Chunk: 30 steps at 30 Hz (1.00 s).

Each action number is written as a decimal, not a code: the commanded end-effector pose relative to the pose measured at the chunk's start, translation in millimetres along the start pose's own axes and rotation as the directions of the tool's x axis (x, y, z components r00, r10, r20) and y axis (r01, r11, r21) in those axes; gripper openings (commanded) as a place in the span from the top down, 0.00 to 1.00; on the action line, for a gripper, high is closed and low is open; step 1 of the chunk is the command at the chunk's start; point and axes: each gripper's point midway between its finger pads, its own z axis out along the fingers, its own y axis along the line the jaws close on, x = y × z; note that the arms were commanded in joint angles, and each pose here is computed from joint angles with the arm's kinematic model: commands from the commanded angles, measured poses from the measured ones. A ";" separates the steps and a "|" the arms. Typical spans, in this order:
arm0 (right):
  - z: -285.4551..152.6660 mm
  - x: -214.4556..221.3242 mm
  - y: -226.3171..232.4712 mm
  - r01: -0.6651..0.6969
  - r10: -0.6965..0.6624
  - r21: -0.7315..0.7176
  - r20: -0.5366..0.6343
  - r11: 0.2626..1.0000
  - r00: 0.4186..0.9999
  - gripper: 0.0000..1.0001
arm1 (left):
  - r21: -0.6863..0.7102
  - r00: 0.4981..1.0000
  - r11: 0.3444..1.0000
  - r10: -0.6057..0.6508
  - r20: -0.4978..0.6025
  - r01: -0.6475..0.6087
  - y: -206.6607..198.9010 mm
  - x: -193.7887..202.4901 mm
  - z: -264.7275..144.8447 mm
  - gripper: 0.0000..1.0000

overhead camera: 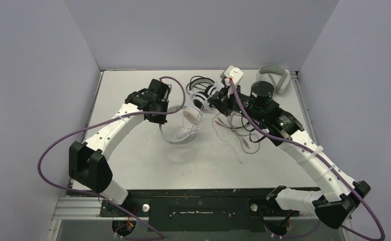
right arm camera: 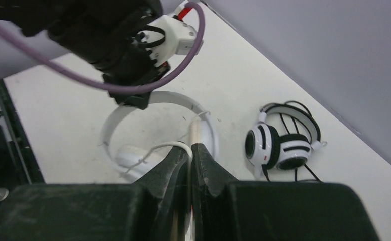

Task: Wrap the headphones
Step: Wrap the headphones cable around the headphones.

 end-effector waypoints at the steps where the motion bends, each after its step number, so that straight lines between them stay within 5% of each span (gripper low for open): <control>1: -25.0 -35.7 38.0 -0.023 0.051 -0.184 0.148 0.983 0.988 1.00 | 0.089 0.925 0.936 -0.351 0.147 0.341 16.8 -51.0 -10.0 1.00; 7: -41.2 -4.1 81.9 -0.114 0.151 -0.308 0.102 0.945 0.983 1.00 | 0.180 0.751 0.816 -0.577 0.322 0.550 53.4 -112.2 -39.8 1.00; 14: -45.2 55.6 103.0 -0.198 0.199 -0.300 -0.027 0.933 0.980 1.00 | 0.362 0.578 0.688 -0.725 0.373 0.629 109.0 -168.4 -92.6 1.00; 30: -39.6 166.1 69.1 -0.299 0.292 -0.016 -0.163 0.954 0.942 1.00 | 0.487 0.462 0.634 -0.772 0.435 0.601 155.6 -203.8 -178.6 1.00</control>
